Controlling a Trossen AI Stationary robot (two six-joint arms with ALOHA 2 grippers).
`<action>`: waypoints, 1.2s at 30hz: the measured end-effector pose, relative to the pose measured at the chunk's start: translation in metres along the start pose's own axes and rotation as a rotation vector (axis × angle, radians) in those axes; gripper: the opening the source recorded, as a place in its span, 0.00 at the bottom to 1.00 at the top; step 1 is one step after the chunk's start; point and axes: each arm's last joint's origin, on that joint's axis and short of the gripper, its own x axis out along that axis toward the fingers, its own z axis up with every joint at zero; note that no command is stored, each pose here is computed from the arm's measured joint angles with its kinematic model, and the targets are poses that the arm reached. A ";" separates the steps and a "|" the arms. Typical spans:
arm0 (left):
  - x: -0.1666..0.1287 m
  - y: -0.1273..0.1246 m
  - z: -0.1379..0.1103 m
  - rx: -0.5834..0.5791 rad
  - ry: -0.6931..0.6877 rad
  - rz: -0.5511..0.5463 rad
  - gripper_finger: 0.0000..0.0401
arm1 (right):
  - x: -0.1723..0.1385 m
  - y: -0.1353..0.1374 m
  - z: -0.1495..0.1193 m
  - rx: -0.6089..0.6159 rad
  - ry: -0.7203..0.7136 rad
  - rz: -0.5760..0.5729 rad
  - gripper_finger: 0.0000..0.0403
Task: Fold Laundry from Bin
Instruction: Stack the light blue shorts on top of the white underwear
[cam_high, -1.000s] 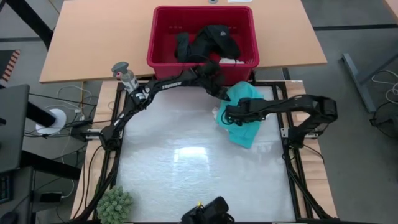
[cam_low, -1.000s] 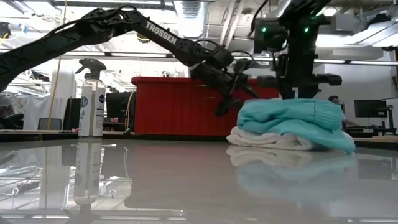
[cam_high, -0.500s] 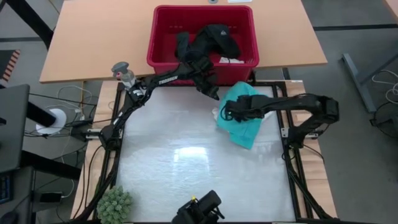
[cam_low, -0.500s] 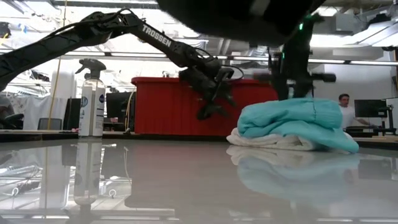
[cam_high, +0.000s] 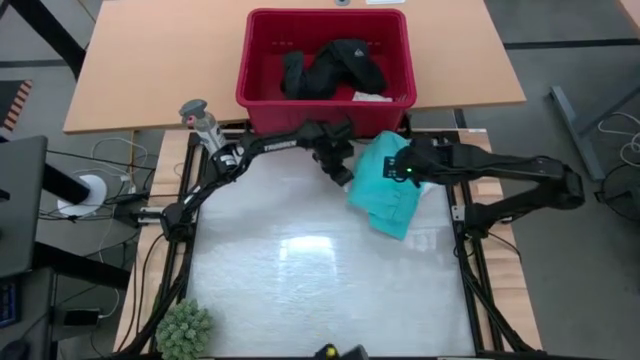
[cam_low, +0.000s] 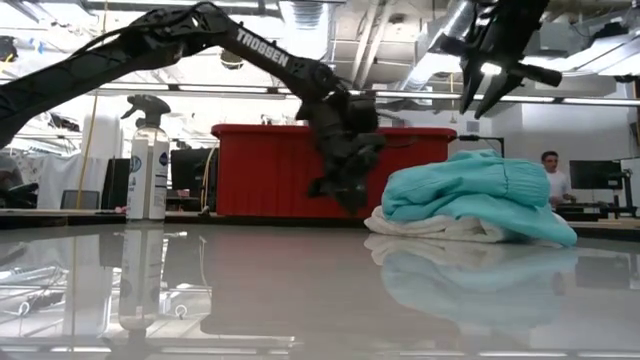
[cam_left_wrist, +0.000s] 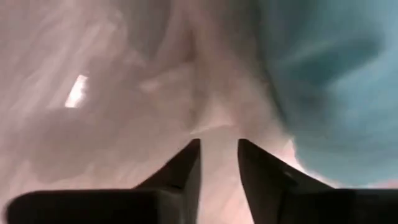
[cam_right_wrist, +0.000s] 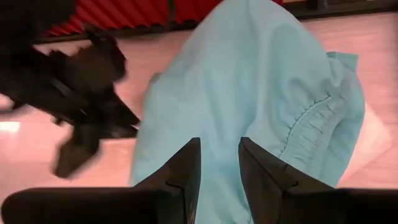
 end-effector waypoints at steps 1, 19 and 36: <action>0.003 -0.006 0.000 0.008 -0.011 0.038 0.21 | -0.003 -0.001 0.000 0.002 -0.002 0.013 0.33; 0.057 -0.104 -0.008 -0.022 -0.214 -0.034 0.00 | -0.043 -0.005 -0.023 -0.063 0.051 0.208 0.33; -0.027 -0.129 -0.018 -0.011 -0.063 -0.266 0.00 | -0.048 -0.014 -0.035 -0.067 -0.063 0.115 0.29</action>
